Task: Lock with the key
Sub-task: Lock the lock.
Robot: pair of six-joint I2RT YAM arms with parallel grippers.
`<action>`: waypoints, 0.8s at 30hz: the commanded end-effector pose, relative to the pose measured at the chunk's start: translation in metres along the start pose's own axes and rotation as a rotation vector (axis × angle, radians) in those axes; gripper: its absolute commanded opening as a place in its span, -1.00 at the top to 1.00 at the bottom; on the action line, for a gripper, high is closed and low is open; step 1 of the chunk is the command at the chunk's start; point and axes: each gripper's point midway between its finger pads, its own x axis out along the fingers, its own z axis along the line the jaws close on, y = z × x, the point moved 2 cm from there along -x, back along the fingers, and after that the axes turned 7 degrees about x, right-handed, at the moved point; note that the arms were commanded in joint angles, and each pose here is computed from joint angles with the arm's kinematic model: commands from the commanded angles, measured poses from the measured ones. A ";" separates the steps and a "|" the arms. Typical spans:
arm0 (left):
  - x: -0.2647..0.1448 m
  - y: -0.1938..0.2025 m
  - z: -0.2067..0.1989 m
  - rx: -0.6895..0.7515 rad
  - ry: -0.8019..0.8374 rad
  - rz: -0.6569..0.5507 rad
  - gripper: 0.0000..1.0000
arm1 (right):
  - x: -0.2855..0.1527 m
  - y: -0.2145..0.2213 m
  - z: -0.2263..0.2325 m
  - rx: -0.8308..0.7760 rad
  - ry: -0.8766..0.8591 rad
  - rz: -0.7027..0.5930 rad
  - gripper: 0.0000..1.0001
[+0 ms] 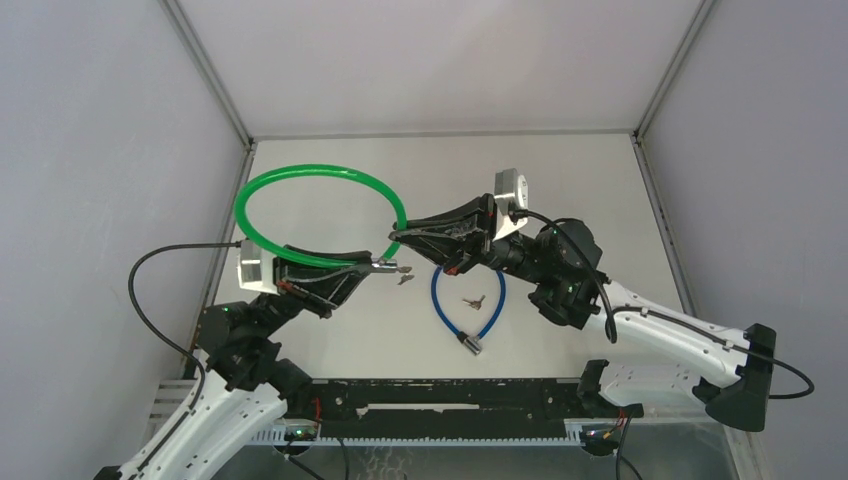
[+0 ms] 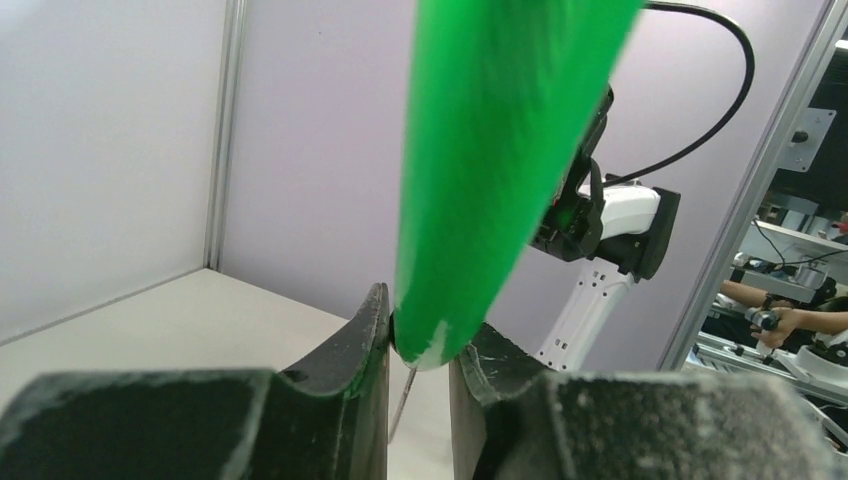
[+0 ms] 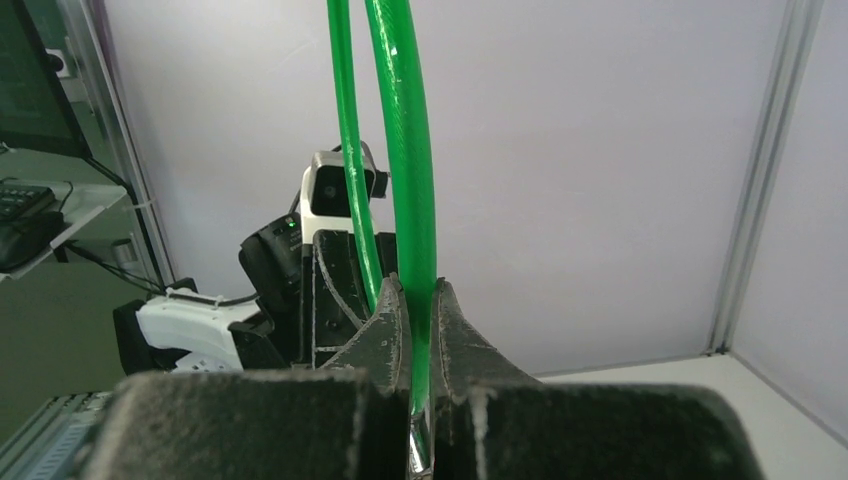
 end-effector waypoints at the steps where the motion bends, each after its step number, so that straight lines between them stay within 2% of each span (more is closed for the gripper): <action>1: 0.005 -0.068 -0.022 0.067 0.046 -0.222 1.00 | 0.000 0.051 0.011 0.170 -0.073 0.140 1.00; 7: 0.001 -0.082 -0.033 0.135 0.083 -0.260 1.00 | 0.004 0.077 0.001 0.262 -0.045 0.164 1.00; 12: -0.003 -0.081 -0.036 0.180 0.103 -0.263 1.00 | 0.009 0.092 -0.004 0.276 -0.017 0.176 1.00; 19: -0.009 -0.091 -0.043 0.225 0.117 -0.312 1.00 | 0.001 0.124 0.010 0.221 -0.088 0.305 1.00; 24: -0.010 -0.082 -0.036 0.199 0.090 -0.295 1.00 | 0.004 0.116 0.006 0.187 -0.064 0.268 1.00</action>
